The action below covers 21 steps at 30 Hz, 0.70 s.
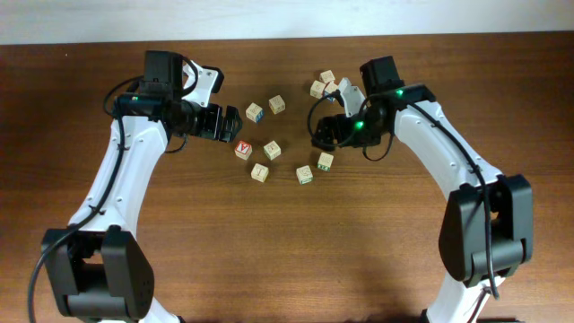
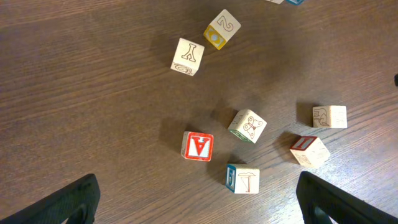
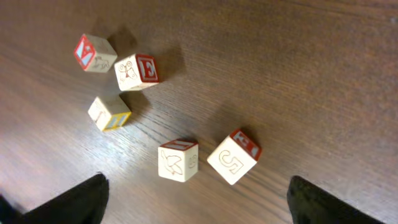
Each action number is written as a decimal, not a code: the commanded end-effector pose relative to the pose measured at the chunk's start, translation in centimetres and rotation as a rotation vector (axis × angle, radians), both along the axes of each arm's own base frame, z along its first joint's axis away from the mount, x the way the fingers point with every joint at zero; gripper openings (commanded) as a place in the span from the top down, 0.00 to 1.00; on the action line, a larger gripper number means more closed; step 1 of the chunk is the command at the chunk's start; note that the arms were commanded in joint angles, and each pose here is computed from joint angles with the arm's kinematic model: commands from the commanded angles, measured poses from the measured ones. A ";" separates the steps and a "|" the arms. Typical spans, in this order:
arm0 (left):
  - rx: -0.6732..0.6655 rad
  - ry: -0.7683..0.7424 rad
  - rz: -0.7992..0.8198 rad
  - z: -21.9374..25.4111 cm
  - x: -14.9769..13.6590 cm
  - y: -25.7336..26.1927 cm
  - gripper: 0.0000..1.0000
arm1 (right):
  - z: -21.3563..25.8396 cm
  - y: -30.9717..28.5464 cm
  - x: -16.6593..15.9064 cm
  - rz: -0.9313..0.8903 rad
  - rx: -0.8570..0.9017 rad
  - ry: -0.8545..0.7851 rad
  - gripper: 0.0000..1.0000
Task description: Rotate 5 blocks
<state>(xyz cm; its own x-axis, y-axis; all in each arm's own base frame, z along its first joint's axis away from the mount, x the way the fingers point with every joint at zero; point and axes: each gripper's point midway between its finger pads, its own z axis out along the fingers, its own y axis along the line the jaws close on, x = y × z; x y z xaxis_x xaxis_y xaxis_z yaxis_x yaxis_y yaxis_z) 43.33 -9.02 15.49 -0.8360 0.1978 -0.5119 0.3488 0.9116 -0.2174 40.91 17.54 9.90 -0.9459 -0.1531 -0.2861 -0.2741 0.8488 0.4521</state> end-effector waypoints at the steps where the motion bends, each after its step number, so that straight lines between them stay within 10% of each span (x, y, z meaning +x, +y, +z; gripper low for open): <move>1: 0.047 -0.018 0.006 0.2 0.5 0.7 0.01 | -0.5 -1.6 1.2 -0.219 -0.089 0.046 0.25; 5: 0.221 0.013 0.347 -0.1 1.1 6.0 0.01 | -1.5 -3.6 1.0 -0.488 -0.216 0.107 0.30; 21: 0.297 -0.023 0.340 3.0 0.9 3.8 0.01 | -6.8 0.6 0.3 -0.494 -0.373 0.084 0.51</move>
